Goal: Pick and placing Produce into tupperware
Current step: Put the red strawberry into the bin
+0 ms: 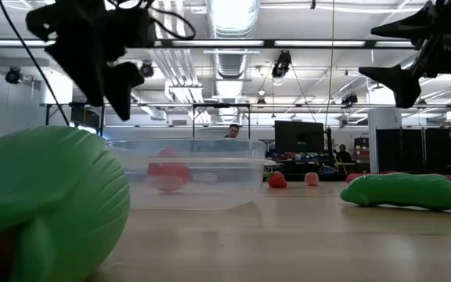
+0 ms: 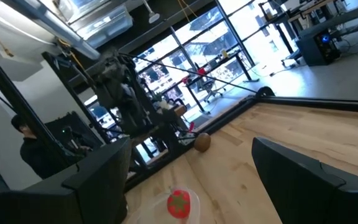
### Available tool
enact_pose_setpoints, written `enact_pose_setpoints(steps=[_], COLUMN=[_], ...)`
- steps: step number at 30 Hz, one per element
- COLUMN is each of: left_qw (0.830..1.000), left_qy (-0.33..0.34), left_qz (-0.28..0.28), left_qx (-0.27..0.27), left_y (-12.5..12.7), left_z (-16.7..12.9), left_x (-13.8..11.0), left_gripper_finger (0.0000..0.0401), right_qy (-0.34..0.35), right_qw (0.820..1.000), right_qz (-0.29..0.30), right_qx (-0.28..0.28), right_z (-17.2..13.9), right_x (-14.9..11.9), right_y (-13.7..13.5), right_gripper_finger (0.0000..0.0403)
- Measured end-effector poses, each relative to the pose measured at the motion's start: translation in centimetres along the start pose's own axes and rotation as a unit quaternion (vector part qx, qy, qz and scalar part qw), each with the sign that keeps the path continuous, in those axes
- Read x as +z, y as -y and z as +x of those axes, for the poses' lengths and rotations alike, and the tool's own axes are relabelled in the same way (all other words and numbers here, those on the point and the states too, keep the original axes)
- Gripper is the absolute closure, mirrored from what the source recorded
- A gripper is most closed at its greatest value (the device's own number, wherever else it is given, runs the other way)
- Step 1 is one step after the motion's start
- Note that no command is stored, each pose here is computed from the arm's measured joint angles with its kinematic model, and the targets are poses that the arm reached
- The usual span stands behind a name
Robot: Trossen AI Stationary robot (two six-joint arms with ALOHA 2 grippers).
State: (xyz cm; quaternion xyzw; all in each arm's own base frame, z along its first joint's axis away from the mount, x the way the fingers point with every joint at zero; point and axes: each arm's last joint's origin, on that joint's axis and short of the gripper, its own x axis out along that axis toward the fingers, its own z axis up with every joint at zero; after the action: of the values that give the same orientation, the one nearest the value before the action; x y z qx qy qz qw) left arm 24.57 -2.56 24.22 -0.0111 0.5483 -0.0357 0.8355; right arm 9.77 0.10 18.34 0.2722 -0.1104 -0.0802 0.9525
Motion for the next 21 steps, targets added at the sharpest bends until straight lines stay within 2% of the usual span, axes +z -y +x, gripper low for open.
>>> enact_pose_setpoints(steps=[5,11,21], left_qw=[1.0,0.996,0.996], left_qy=[-0.003,-0.048,-0.065], left_qz=[-0.002,-0.066,-0.052], left_qx=[0.003,0.032,0.028], left_y=[-0.1,-0.3,0.6], left_z=[1.9,3.8,4.7], left_x=[-0.1,-0.2,-0.3], left_gripper_finger=[0.0086,0.0086,0.0102], right_qy=[0.0,0.0,-0.001], right_qw=[1.0,1.0,1.0], right_qz=[0.0,0.0,0.0], right_qx=[0.0,0.0,0.0], right_z=[0.0,0.0,0.0], right_x=[0.0,0.0,0.0], right_y=[0.0,0.0,0.0], right_gripper_finger=[0.0076,0.0076,0.0076])
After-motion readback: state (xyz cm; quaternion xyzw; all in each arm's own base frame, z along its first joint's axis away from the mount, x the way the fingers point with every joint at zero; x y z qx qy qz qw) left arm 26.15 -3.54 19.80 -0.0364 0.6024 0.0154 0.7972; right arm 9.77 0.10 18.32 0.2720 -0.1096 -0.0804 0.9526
